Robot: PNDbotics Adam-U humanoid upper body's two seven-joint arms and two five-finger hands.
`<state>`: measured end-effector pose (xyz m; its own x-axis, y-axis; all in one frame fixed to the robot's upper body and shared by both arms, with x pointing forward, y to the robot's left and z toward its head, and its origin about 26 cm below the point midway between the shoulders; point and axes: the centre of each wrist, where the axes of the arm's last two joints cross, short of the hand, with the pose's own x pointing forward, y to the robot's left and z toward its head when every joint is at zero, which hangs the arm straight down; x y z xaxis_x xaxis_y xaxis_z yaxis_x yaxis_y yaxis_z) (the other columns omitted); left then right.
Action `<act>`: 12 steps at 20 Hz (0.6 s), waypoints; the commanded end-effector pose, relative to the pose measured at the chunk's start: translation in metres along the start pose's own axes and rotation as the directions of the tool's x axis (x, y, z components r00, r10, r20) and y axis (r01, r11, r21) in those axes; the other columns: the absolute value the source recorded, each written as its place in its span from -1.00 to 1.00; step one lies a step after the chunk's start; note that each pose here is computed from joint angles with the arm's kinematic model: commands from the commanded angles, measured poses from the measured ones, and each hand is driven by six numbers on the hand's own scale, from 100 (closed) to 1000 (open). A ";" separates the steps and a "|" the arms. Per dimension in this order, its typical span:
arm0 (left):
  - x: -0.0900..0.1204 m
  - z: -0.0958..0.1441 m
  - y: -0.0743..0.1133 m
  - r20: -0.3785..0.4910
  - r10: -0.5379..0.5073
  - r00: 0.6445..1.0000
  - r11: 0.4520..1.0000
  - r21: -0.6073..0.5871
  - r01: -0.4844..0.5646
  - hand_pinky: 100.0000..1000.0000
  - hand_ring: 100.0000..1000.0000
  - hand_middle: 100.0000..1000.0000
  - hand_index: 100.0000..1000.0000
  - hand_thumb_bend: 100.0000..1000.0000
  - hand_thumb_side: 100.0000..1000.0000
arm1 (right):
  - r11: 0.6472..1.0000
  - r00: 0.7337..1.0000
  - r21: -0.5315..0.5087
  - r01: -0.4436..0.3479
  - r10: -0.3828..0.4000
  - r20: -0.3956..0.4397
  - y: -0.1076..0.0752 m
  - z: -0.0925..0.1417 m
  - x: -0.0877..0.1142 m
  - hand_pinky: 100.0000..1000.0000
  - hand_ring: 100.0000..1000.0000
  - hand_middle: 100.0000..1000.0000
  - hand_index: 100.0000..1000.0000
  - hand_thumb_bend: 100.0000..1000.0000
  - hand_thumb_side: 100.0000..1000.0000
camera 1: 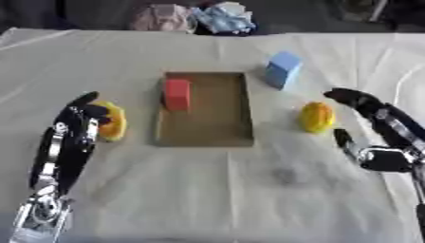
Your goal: Pick up objects on the table and place them in the box.
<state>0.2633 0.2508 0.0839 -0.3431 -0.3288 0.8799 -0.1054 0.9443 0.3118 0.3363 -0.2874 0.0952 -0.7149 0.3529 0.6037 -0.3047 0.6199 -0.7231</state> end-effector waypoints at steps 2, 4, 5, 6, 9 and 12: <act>0.005 -0.002 0.004 0.022 -0.010 1.000 1.000 0.009 0.010 0.46 0.18 0.14 0.70 -1.00 0.50 | 1.000 1.000 0.000 -0.019 0.019 0.019 -0.007 -0.002 0.003 0.96 0.91 0.76 0.94 -1.00 -0.48; 0.004 -0.002 0.003 0.020 -0.010 1.000 1.000 0.008 0.010 0.46 0.18 0.14 0.70 -1.00 0.50 | 1.000 1.000 -0.001 -0.019 0.019 0.018 -0.007 -0.001 0.003 0.96 0.91 0.76 0.94 -1.00 -0.48; 0.004 -0.002 0.004 0.021 -0.010 1.000 1.000 0.009 0.010 0.46 0.18 0.14 0.70 -1.00 0.50 | 1.000 1.000 0.000 -0.019 0.019 0.018 -0.007 -0.001 0.003 0.96 0.91 0.76 0.94 -1.00 -0.48; 0.004 -0.002 0.004 0.021 -0.010 1.000 1.000 0.009 0.010 0.46 0.18 0.14 0.70 -1.00 0.50 | 1.000 1.000 0.000 -0.019 0.019 0.019 -0.006 -0.002 0.003 0.96 0.91 0.76 0.94 -1.00 -0.48; 0.004 -0.002 0.004 0.021 -0.010 1.000 1.000 0.008 0.010 0.46 0.18 0.14 0.70 -1.00 0.50 | 1.000 1.000 0.000 -0.018 0.018 0.019 -0.006 -0.002 0.003 0.96 0.91 0.76 0.94 -1.00 -0.48; 0.004 -0.002 0.004 0.021 -0.011 1.000 1.000 0.009 0.011 0.46 0.18 0.14 0.70 -1.00 0.50 | 1.000 1.000 0.000 -0.017 0.017 0.017 -0.006 -0.001 0.003 0.96 0.91 0.76 0.94 -1.00 -0.48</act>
<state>0.2633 0.2508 0.0839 -0.3431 -0.3288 0.8798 -0.1056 0.9443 0.3118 0.3361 -0.2875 0.0949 -0.7140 0.3529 0.6047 -0.3055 0.6201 -0.7226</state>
